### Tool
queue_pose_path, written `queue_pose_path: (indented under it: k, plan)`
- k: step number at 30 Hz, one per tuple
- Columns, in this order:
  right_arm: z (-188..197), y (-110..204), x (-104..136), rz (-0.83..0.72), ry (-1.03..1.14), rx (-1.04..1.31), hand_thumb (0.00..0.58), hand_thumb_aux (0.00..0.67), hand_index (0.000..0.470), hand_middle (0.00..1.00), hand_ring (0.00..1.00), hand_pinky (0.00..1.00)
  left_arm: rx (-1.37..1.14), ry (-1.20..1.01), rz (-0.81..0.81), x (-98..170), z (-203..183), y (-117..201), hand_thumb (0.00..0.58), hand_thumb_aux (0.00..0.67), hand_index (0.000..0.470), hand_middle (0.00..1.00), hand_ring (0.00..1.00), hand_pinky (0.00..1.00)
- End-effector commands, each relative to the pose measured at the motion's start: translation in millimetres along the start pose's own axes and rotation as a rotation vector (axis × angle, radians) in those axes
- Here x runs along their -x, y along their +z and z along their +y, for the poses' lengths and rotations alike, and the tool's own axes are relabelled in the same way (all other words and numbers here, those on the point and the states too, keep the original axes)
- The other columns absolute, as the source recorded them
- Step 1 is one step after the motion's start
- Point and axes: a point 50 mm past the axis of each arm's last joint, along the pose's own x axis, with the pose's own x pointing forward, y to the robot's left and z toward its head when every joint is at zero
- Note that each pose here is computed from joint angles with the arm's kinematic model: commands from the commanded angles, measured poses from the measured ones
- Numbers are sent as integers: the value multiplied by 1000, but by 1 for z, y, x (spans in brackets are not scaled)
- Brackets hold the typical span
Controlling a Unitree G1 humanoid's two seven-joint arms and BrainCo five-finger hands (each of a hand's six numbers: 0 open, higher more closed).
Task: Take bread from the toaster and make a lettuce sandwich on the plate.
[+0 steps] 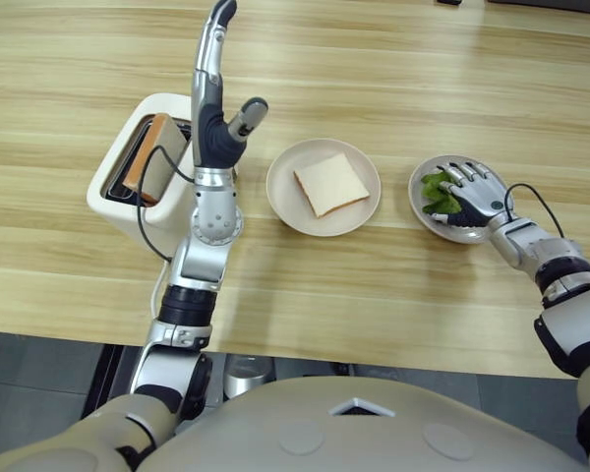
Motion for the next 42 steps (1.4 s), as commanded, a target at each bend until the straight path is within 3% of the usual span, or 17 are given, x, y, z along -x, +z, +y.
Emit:
queue_pose_path:
  k: [1,2,12,19,31,42]
  plan:
    - [8,3,6,-4,36,-24,578,636,437,0,0,0,-7,13,40,3,10,-5,0,0,0,0,0,0]
    - [7,2,6,1,28,-33,580,670,460,0,0,0,-9,11,43,4,11,-5,0,0,0,0,0,0]
    - [-37,1,-9,-62,-237,-135,580,670,460,0,0,0,-32,32,68,8,26,-10,0,0,0,0,0,0]
    - [-73,46,-32,-239,-395,-181,580,670,460,0,0,0,-36,50,60,9,34,-3,0,0,0,0,0,0]
    - [-81,128,-78,-430,-378,-174,580,670,460,0,0,0,-51,79,46,9,50,4,0,0,0,0,0,0]
    - [-62,147,-80,-473,-245,-195,580,654,449,0,0,0,-44,93,60,9,53,4,0,0,0,0,0,0]
